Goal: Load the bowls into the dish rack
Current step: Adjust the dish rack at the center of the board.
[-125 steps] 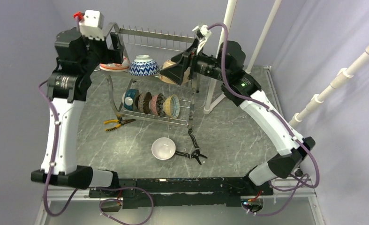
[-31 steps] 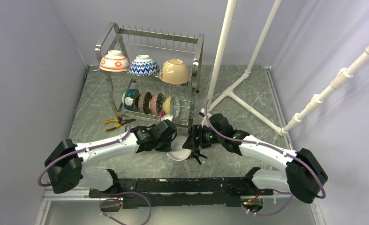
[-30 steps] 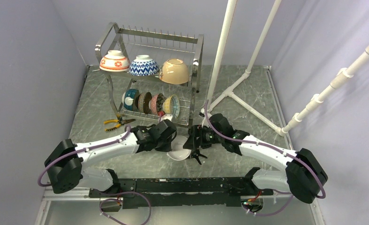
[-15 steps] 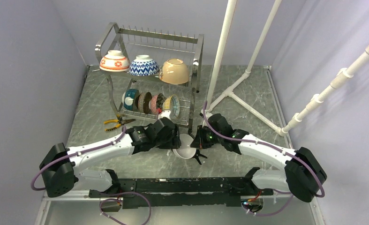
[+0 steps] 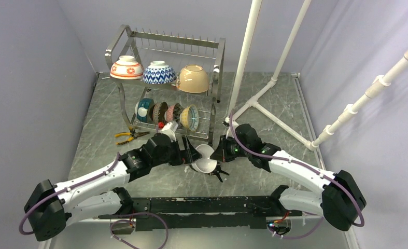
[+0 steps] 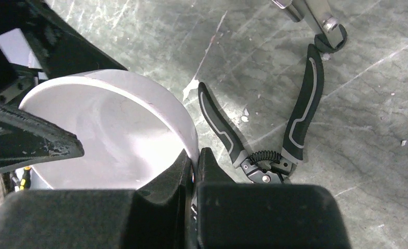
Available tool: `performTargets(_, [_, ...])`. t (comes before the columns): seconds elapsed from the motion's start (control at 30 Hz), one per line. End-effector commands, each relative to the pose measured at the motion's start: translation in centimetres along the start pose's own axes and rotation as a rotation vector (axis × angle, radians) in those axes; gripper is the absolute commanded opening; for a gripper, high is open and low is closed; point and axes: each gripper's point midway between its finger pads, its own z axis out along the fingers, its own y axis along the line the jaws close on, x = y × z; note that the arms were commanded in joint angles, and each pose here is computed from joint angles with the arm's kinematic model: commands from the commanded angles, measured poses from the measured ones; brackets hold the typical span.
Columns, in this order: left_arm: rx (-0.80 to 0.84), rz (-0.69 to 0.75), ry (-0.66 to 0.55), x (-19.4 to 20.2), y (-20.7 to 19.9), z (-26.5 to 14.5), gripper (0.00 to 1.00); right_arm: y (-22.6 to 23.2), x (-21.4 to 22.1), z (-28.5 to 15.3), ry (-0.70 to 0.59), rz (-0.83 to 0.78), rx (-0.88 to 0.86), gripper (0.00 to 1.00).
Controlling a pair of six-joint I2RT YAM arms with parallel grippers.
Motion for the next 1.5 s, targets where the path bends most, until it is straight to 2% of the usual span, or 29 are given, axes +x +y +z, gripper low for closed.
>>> performTargets(0.0, [0.289, -0.103, 0.050, -0.2, -4.5, -0.8, 0.94, 3.3, -3.1, -1.1, -0.100, -0.054, -0.136, 0.00])
performTargets(0.1, [0.367, -0.127, 0.074, 0.2, -5.1, -0.9, 0.94, 4.2, -3.8, -1.6, -0.115, -0.060, -0.164, 0.00])
performTargets(0.33, [0.410, -0.106, 0.136, 0.8, -6.2, -0.6, 0.94, 5.6, -5.2, -2.5, -0.154, -0.070, -0.196, 0.00])
performTargets(0.47, [0.416, -0.100, 0.165, 1.0, -6.6, -0.5, 0.89, 5.6, -5.5, -2.6, -0.156, -0.077, -0.186, 0.00])
performTargets(0.83, [0.385, -0.087, 0.076, -0.4, -6.4, -2.8, 0.94, 4.6, -5.7, -2.1, -0.152, -0.069, -0.130, 0.00])
performTargets(1.17, [0.414, -0.082, 0.075, -0.5, -6.8, -2.5, 0.81, 5.4, -5.8, -2.2, -0.147, -0.069, -0.165, 0.00])
performTargets(1.23, [0.406, -0.082, 0.076, -0.5, -6.7, -2.4, 0.77, 5.5, -5.9, -2.3, -0.149, -0.071, -0.166, 0.00])
performTargets(1.3, [0.407, -0.081, 0.074, -0.5, -6.7, -2.3, 0.68, 5.6, -6.0, -2.4, -0.152, -0.075, -0.166, 0.00])
performTargets(1.43, [0.388, -0.084, 0.061, -0.8, -6.6, -2.4, 0.32, 5.6, -6.2, -2.6, -0.164, -0.077, -0.161, 0.00])
performTargets(1.47, [0.375, -0.080, 0.055, -1.0, -6.5, -2.5, 0.26, 5.6, -6.3, -2.7, -0.168, -0.078, -0.161, 0.02])
